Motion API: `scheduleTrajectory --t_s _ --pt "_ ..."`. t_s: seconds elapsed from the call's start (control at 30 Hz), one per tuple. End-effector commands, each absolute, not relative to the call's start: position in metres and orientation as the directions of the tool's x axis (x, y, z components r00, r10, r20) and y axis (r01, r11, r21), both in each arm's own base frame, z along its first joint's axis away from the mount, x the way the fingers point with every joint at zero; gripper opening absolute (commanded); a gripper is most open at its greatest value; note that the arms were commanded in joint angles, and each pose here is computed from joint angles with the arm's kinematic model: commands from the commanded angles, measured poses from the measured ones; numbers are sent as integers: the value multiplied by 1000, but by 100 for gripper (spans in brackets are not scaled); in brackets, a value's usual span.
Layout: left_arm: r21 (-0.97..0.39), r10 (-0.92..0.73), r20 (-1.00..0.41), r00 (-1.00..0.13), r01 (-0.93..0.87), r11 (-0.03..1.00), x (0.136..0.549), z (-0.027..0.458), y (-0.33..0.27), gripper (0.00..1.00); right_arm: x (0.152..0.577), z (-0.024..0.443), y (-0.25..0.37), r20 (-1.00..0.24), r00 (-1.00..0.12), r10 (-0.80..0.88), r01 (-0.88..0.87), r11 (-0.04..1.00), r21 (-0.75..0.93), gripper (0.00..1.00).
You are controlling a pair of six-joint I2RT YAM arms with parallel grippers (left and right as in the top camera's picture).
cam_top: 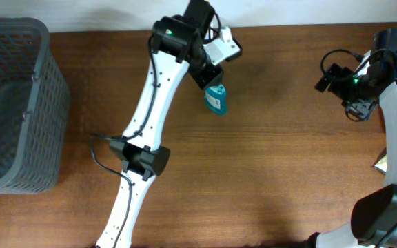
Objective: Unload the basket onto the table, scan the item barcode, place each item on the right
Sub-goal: 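Hold the bottle near the scanner, then set it upright at center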
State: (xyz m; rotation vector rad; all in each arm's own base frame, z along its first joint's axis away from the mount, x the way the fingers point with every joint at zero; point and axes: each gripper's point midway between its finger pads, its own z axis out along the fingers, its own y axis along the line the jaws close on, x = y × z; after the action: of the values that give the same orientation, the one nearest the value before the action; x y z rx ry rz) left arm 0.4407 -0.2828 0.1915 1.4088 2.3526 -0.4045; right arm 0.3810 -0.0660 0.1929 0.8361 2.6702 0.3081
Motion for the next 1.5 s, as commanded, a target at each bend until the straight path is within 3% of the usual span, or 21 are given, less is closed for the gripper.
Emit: scheduleTrajectory --t_s 0.0,0.13,0.37,0.47,0.63,0.73,0.93,1.03,1.1,1.27,1.3,1.33,1.47 --pt "13 822 -490 -290 941 339 437 209 -285 24 381 195 -70 -255 -774 579 513 810 283 99" --pt "9 835 -475 -278 947 320 441 197 -287 28 381 195 -70 -255 -774 580 514 810 283 99" --pt "-10 876 -428 -223 970 241 438 170 -287 23 381 195 -70 -255 -774 579 513 810 283 99" --pt "-15 891 -428 -152 987 161 434 161 -291 20 381 195 -70 -255 -774 580 514 810 283 99" --pt "53 886 -457 -78 992 115 443 164 -301 20 381 195 -70 -255 -774 579 513 810 283 99" --pt "75 882 -468 -55 992 101 447 166 -304 37 381 195 -70 -255 -774 580 514 810 283 99" --pt "86 880 -472 -43 992 95 449 166 -305 39 381 195 -70 -255 -774 580 514 810 283 99" --pt "86 880 -473 -44 992 96 449 167 -305 53 381 195 -70 -255 -774 579 513 810 283 99" --pt "75 875 -479 -76 989 127 450 168 -305 61 381 195 -70 -255 -774 579 513 810 283 99" --pt "74 831 -530 -170 967 245 460 189 -307 66 381 195 -70 -255 -774 580 514 810 283 99" --pt "80 821 -543 -177 962 261 461 196 -307 81 381 195 -70 -255 -774 580 514 810 283 98" --pt "83 810 -555 -189 956 280 462 202 -306 89 381 195 -70 -255 -774 580 514 810 283 99" --pt "114 740 -638 -212 925 363 469 247 -301 95 381 195 -70 -255 -774 579 513 810 283 98"
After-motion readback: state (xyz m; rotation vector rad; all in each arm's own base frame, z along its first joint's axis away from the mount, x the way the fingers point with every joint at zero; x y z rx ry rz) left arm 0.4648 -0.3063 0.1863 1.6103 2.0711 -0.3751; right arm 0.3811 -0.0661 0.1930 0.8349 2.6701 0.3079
